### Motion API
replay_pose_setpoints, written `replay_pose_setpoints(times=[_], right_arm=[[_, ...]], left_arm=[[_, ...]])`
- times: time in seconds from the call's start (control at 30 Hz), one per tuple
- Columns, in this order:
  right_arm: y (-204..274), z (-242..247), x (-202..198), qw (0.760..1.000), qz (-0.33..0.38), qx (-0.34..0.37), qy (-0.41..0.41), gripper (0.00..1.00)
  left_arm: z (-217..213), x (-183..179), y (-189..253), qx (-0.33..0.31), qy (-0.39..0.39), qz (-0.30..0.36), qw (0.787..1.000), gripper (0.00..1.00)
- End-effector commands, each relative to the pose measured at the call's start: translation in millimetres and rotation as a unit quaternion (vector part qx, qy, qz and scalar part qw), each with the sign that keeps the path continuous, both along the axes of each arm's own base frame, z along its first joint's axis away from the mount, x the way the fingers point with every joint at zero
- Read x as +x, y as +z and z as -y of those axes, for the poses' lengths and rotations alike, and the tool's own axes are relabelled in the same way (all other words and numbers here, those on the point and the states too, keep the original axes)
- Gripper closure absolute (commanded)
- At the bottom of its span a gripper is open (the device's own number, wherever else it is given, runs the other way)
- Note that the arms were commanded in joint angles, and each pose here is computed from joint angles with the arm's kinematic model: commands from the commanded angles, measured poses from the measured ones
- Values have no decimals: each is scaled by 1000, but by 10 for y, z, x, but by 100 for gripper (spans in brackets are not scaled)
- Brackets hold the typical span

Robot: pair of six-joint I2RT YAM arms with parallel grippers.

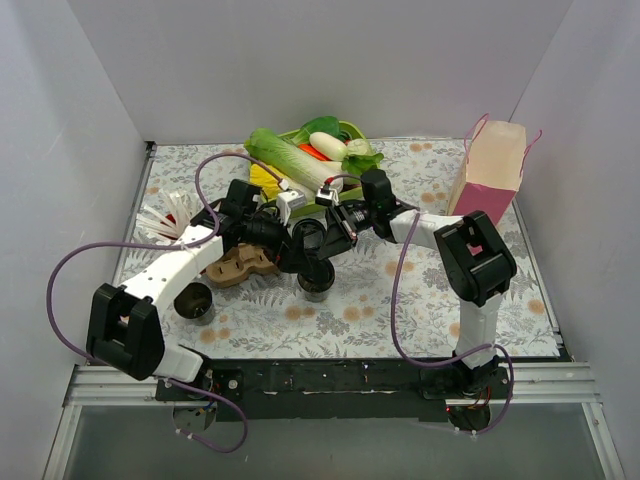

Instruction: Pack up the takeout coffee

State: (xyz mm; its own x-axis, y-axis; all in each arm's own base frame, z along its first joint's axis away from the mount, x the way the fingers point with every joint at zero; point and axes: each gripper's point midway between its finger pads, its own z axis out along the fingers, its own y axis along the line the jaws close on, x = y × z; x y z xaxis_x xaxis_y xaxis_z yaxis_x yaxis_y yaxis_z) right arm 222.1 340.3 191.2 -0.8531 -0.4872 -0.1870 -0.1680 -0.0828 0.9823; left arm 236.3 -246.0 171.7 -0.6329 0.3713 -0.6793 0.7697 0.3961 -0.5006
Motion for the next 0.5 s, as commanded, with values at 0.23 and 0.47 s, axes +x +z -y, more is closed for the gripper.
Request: replay_pose_setpoints(times=[0.23,0.47], right_arm=[[-60,59,46,1000,3,10,8,96],[-134,80,68,1000,-5,2,-2,92]], left_arm=[[129,151,3,-42,-32,50,997,13],[156,124,-68,-50,-47,43,997,17]])
